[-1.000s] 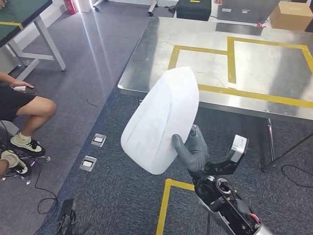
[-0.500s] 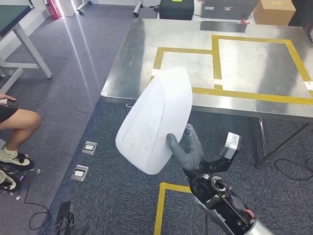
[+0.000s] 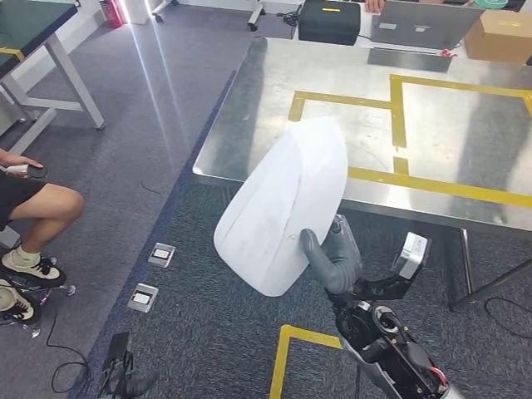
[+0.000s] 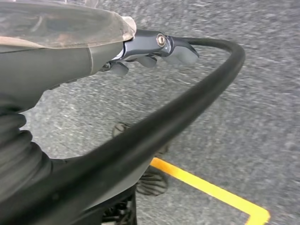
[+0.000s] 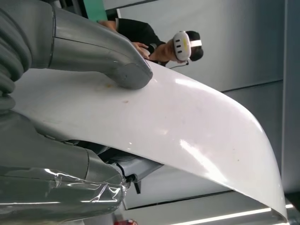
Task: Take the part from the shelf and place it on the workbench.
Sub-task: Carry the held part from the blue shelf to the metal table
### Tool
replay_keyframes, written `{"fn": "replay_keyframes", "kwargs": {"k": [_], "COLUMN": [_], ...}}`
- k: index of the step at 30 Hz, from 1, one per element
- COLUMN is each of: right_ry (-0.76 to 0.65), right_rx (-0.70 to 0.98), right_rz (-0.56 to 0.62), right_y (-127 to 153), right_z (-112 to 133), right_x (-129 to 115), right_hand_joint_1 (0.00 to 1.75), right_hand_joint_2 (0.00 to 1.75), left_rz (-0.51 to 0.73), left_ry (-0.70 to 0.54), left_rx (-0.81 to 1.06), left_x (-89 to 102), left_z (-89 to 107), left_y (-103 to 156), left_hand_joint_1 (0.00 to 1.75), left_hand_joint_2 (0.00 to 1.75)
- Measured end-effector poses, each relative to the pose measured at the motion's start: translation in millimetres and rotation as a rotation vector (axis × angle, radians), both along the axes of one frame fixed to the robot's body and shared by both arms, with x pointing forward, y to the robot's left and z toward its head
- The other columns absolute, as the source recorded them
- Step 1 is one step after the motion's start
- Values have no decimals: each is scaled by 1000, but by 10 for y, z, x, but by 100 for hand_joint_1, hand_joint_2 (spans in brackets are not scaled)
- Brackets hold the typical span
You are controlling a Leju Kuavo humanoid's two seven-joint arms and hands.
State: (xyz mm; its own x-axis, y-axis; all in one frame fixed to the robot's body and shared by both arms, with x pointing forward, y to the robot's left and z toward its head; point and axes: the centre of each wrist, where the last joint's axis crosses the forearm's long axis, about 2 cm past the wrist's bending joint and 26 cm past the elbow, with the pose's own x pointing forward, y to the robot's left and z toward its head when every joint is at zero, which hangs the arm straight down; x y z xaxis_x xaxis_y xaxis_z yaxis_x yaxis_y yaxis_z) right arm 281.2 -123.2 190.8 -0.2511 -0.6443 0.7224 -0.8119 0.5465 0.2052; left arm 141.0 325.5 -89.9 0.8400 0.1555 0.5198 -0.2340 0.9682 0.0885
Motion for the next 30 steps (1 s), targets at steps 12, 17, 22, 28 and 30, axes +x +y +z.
{"fn": "replay_keyframes", "kwargs": {"k": [12, 17, 22, 28, 30], "right_ry": [-11, -13, -31, -28, -27], "right_rx": [-7, -2, 7, 1, -1], "right_rz": [4, 15, 39, 46, 46], "right_y": [-2, 2, 9, 14, 14], "right_z": [22, 38, 62, 40, 36], "right_x": [2, 12, 27, 38, 41], "right_hand_joint_1": [175, 175, 175, 175, 175], "right_hand_joint_2": [175, 175, 175, 175, 175], "left_rz": [2, 6, 19, 23, 23], "left_ry": [6, 4, 2, 10, 11], "left_rx": [-6, -2, 0, -1, -1], "left_x": [-5, -12, -41, -102, -105], "left_z": [-2, -3, -11, -29, -30], "left_y": [-4, 18, 20, 20, 16], "left_hand_joint_1": [0, 0, 0, 0, 0], "left_hand_joint_2": [175, 175, 175, 175, 175]}}
